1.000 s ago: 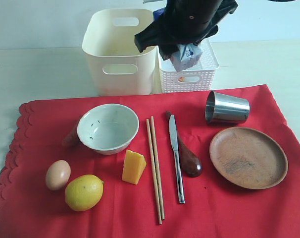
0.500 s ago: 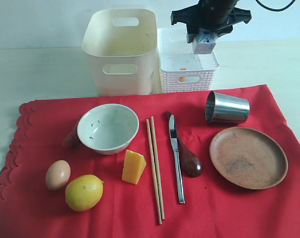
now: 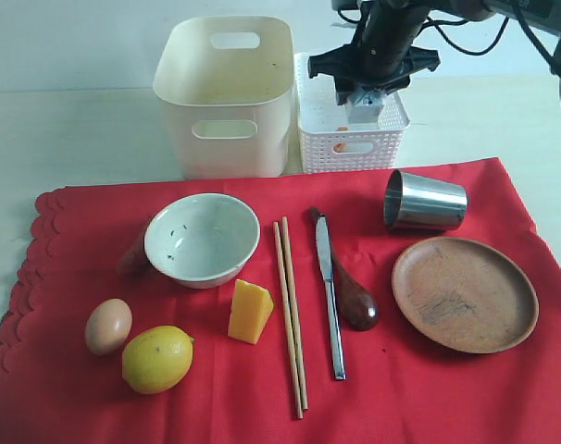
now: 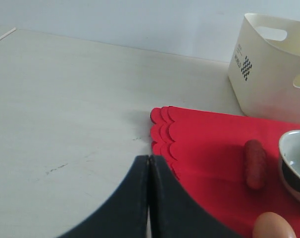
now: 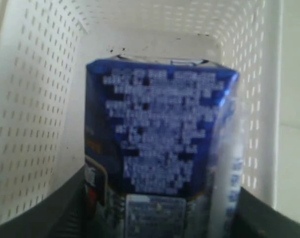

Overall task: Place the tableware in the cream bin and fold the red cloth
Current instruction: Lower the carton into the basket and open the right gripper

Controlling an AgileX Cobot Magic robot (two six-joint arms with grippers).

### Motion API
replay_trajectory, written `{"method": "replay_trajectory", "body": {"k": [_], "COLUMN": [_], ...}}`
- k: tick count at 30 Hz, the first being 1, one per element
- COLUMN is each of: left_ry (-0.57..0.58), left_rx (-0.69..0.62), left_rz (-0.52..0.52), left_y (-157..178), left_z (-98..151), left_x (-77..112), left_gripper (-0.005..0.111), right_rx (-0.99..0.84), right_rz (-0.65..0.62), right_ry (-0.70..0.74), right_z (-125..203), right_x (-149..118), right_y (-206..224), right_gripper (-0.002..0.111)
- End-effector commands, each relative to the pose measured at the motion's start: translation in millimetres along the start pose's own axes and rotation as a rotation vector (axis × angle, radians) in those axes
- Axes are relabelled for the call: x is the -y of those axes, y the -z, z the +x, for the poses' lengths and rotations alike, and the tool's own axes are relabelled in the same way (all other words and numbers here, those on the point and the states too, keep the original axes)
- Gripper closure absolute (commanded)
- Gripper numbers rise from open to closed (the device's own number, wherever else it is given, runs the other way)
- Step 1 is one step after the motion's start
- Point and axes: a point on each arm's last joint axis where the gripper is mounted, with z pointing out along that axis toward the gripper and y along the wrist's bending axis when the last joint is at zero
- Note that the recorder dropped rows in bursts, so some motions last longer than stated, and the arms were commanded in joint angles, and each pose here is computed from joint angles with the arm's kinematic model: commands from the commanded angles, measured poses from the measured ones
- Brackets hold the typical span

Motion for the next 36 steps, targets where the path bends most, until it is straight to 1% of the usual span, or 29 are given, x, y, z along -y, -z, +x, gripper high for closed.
{"method": "replay_trajectory", "body": {"k": [1,3,6,15,19,22,24,31,36], "left_ry": [0.000,0.000,0.000,0.000,0.000,0.000,0.000,0.000,0.000], "left_rx": [0.011,0.011,0.011,0.011,0.011,0.011,0.011,0.011,0.011], "left_rz": [0.005,0.005,0.005,0.005,0.005,0.005,0.005,0.005,0.005], "left_y": [0,0,0,0,0,0,0,0,0], "left_z": [-1,-1,-1,-1,-1,-1,-1,-1,-1], "left_x": [0.3,0.3,0.3,0.3,0.3,0.3,0.3,0.3,0.3], "left_gripper": [0.107,0.107,0.107,0.107,0.107,0.107,0.107,0.107,0.107], "right_rx": [0.020,0.007,-0.001,0.013,0.030,0.053,0.068,0.102,0.084], "right_rz": [0.010,0.012,0.014,0.045,0.042,0.038,0.036,0.029,0.029], "right_ry": [0.017,0.027,0.027,0.062,0.061,0.059,0.058,0.052,0.044], "right_z": [-2,0,2,0,-3,-8,-10,-18,-18], "right_x": [2,2,2,5,5,4,4,4,4], "right_y": [-5,-12,-16,-15,-6,5,13,43,61], "right_gripper": [0.108,0.107,0.099,0.053,0.040,0.035,0.034,0.034,0.035]}}
